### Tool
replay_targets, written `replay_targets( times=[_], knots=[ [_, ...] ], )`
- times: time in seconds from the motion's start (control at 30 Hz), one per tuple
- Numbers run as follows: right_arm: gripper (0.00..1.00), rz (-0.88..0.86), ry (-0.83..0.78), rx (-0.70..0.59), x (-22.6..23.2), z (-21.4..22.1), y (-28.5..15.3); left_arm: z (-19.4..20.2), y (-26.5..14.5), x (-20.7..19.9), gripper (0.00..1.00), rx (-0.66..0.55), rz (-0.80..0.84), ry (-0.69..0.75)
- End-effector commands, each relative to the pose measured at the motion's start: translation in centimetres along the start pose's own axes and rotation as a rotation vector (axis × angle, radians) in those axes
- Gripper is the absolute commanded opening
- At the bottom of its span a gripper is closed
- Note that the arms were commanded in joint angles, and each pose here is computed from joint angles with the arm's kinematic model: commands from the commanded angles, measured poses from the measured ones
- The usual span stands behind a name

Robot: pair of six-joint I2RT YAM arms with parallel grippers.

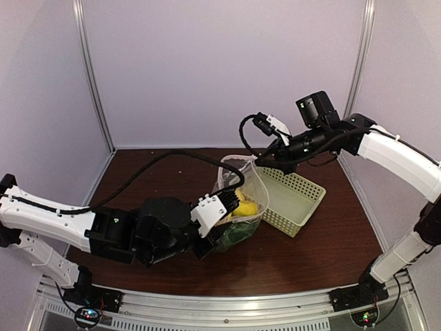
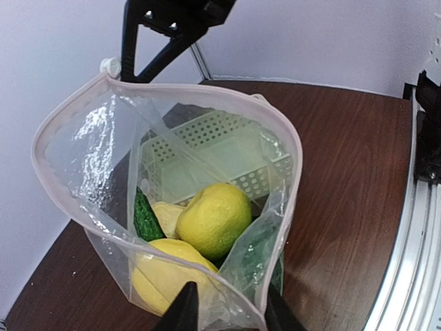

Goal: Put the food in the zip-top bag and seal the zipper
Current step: Adjust the zipper food storage bag at the center of the board.

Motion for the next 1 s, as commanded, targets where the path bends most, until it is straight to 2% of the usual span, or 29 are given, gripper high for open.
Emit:
replay_targets(
  times=[0.0,0.1,0.27,0.43,0.5,0.63,0.83,0.87,0.9,0.97],
  knots=[
    [0.00,-0.007,-0.011,-0.053,0.5,-0.8,-1.4,-1.8,-0.5,2.2,0.23,-0.068,-0.115,-0.082],
    [0.00,0.015,-0.035,-0.050,0.1,-0.9,-2.3,-1.5,-1.4,3.0,0.13,-0.045,-0.110,-0.070],
    [0.00,0.032,-0.098,-0.016,0.2,-1.6,-4.8,-1.7,-4.9,7.6,0.00,-0.064,-0.165,-0.122],
    [0.00,0.005,-0.140,0.000,1.2,-1.3,-6.1,-0.8,-7.5,10.9,0.00,-0.090,-0.203,-0.128],
    [0.00,-0.032,-0.143,-0.010,1.8,-1.2,-6.2,-0.4,-7.2,10.6,0.00,-0.090,-0.169,-0.113],
    [0.00,-0.094,-0.144,-0.007,2.5,-1.2,-6.1,1.1,-6.2,11.0,0.00,-0.009,-0.191,-0.094],
    [0.00,-0.143,-0.122,0.048,2.8,-0.2,-5.7,2.9,-5.7,13.6,0.00,0.034,-0.198,-0.162],
    [0.00,-0.140,-0.112,0.054,2.7,0.0,-5.6,3.2,-5.5,14.1,0.02,0.042,-0.205,-0.167],
    [0.00,-0.137,-0.102,0.057,2.6,0.1,-5.4,3.2,-5.3,14.3,0.09,0.038,-0.196,-0.164],
    [0.00,-0.119,-0.074,0.064,2.3,0.3,-5.2,1.9,-5.2,14.2,0.37,-0.012,-0.143,-0.112]
  ],
)
Point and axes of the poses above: each gripper's point midway between its finger pads, its own y axis out along the fingers, its own x axis along the line the jaws close on, z = x × y, the point moved 4 cm from there along -y, back along the fingers, and after that the axes turned 11 degrees about y, right-handed, at the moved point
